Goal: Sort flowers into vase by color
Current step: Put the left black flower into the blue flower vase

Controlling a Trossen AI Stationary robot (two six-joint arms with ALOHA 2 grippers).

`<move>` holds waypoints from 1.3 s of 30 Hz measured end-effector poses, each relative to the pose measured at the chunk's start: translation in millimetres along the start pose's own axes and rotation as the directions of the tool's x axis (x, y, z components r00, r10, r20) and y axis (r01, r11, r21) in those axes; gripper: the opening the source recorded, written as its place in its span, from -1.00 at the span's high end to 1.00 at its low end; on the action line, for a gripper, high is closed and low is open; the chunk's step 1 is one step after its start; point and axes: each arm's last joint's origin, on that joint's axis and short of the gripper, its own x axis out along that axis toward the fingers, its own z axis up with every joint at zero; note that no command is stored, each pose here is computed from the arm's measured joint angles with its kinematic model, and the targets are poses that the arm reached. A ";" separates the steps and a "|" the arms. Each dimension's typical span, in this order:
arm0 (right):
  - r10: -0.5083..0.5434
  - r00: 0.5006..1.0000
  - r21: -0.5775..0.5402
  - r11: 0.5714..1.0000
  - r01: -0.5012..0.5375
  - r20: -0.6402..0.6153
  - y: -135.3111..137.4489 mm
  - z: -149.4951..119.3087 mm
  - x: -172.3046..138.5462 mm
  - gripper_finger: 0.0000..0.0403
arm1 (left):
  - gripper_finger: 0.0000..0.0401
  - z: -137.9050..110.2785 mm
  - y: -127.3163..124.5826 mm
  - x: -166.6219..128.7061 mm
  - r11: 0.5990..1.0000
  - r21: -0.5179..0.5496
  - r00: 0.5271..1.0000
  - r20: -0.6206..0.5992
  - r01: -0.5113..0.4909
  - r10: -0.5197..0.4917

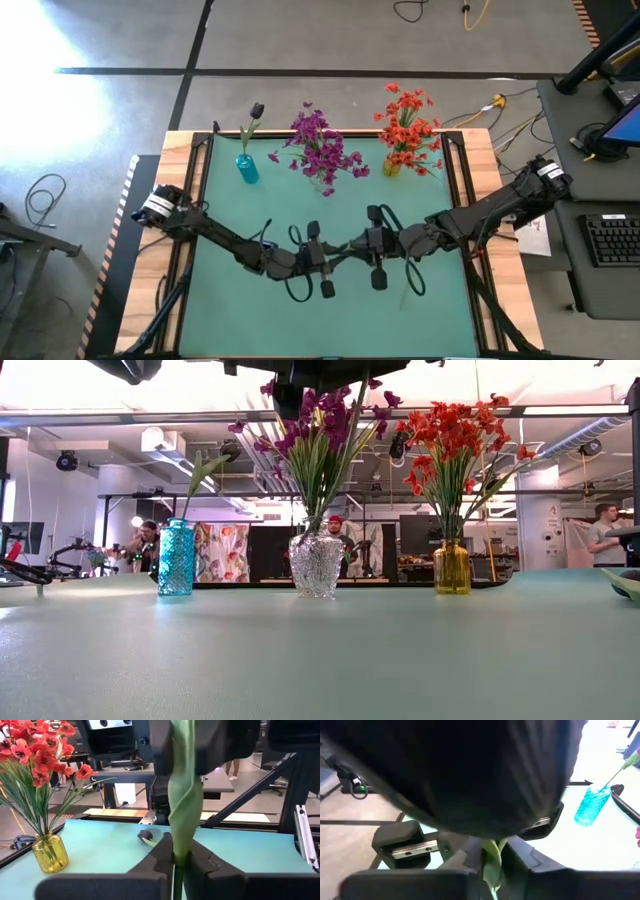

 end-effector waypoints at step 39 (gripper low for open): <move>-0.016 1.000 0.047 0.999 0.017 -0.018 -6.6 5.3 -21.9 -0.26 | 1.00 70.4 194.7 -147.7 0.776 0.021 0.758 0.233 -0.630 0.609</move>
